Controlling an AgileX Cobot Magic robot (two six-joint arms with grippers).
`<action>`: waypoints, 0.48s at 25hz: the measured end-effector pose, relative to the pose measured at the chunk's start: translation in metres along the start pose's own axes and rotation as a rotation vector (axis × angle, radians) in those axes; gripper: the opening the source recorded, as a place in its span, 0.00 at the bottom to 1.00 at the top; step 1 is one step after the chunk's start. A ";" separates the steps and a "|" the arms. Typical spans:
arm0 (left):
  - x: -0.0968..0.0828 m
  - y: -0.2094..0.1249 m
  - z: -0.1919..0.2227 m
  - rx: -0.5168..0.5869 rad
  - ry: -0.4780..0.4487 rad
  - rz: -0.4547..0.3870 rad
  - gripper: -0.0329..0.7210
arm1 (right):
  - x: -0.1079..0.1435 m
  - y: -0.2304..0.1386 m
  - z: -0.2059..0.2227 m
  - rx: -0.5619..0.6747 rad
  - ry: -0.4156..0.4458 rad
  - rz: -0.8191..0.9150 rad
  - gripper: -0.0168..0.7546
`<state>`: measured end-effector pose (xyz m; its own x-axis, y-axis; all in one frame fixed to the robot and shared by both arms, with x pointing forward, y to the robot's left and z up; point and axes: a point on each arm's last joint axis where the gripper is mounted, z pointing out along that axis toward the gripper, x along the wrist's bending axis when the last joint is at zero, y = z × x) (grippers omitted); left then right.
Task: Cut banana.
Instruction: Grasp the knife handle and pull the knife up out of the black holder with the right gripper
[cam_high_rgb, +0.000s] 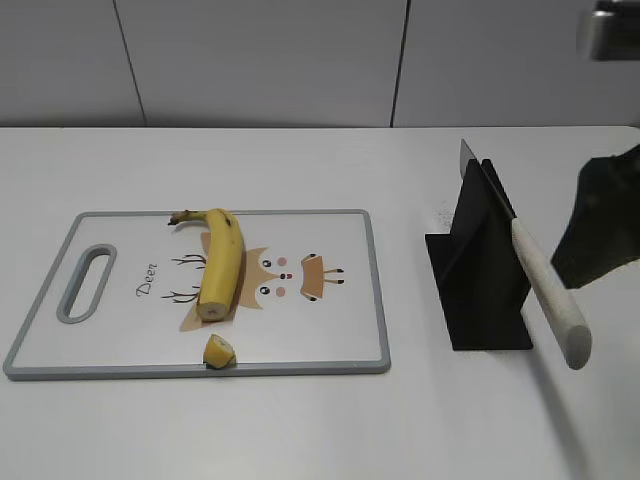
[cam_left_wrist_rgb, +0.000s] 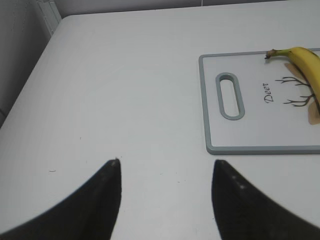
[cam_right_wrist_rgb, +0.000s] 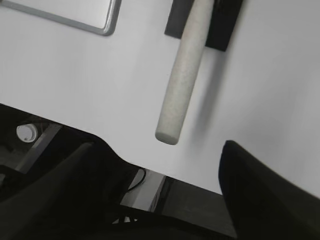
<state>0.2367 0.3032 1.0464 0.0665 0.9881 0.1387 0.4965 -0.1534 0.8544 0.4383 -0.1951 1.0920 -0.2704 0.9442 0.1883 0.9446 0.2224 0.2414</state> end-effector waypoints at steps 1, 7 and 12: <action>0.000 0.000 0.000 0.000 0.000 0.000 0.78 | 0.001 0.003 0.007 0.028 0.006 0.011 0.78; 0.000 0.000 0.000 0.000 0.000 0.000 0.78 | -0.003 0.019 0.044 0.133 -0.029 0.042 0.78; 0.000 0.000 0.000 0.000 0.000 0.000 0.78 | -0.006 0.029 0.066 0.164 -0.050 0.107 0.78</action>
<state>0.2367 0.3032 1.0464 0.0665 0.9881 0.1387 0.4965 -0.1534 0.8544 0.4791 -0.1782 1.0354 -0.1610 0.9745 0.1561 0.9862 0.1527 0.0638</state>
